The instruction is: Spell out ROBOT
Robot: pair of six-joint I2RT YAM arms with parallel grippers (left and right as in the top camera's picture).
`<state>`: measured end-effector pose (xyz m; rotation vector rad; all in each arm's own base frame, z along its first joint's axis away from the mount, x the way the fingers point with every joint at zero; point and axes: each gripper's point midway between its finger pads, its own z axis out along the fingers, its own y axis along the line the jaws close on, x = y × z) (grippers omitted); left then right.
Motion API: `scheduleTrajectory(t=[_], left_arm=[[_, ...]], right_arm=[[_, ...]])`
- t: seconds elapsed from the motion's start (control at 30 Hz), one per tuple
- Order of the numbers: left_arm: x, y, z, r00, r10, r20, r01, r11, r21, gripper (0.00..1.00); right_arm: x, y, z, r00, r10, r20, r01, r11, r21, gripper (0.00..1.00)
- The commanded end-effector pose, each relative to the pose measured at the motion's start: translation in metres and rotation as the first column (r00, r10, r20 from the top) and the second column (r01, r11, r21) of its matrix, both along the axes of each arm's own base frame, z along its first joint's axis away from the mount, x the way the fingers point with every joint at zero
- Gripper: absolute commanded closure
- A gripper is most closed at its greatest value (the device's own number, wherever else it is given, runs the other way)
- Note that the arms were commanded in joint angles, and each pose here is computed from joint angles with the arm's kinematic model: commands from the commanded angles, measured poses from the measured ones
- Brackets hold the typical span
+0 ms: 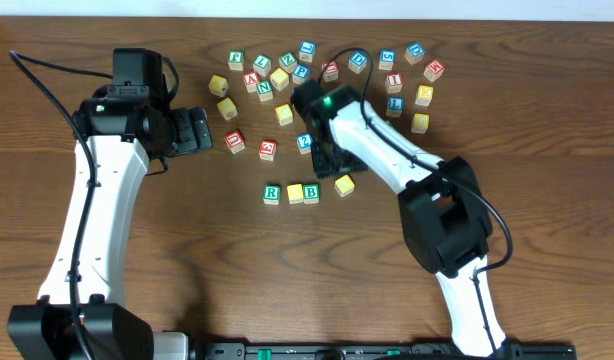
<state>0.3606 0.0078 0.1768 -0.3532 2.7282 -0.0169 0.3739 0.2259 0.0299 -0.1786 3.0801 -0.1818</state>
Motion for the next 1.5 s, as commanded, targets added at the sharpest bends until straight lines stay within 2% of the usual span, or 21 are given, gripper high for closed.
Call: scheduleTrajectory(t=[0.0, 0.03, 0.13, 0.27, 0.5, 0.63, 0.8, 1.47], left_arm=[[0.003, 0.002, 0.008, 1.000, -0.008, 0.021, 0.007, 1.000, 0.014, 0.03], [0.003, 0.002, 0.008, 1.000, -0.008, 0.021, 0.007, 1.000, 0.014, 0.02], [0.003, 0.002, 0.008, 1.000, -0.008, 0.022, 0.007, 1.000, 0.014, 0.03], [0.003, 0.002, 0.008, 1.000, -0.008, 0.021, 0.007, 1.000, 0.014, 0.02], [0.003, 0.002, 0.008, 1.000, -0.008, 0.021, 0.007, 1.000, 0.014, 0.02], [0.003, 0.002, 0.008, 1.000, -0.008, 0.021, 0.007, 1.000, 0.014, 0.02], [0.003, 0.002, 0.008, 1.000, -0.008, 0.021, 0.007, 1.000, 0.014, 0.02], [0.003, 0.002, 0.008, 1.000, -0.008, 0.021, 0.007, 1.000, 0.014, 0.02]], right_arm=[[0.054, 0.020, 0.063, 0.976, 0.111, 0.187, -0.135, 0.983, 0.125, 0.40], [0.070, 0.032, 0.077, 0.962, 0.113, 0.250, -0.163, 0.968, 0.191, 0.39], [0.095, 0.053, 0.093, 0.930, 0.098, 0.354, -0.204, 0.939, 0.275, 0.37], [0.121, 0.072, 0.094, 0.884, 0.103, 0.455, -0.263, 0.915, 0.304, 0.33], [0.150, 0.089, 0.070, 0.843, 0.106, 0.528, -0.304, 0.903, 0.305, 0.32], [0.159, 0.089, 0.063, 0.830, 0.096, 0.550, -0.298, 0.909, 0.292, 0.34], [0.162, 0.087, 0.035, 0.852, 0.064, 0.520, -0.252, 0.921, 0.299, 0.35], [0.172, 0.086, -0.001, 0.856, 0.008, 0.517, -0.186, 0.938, 0.293, 0.45]])
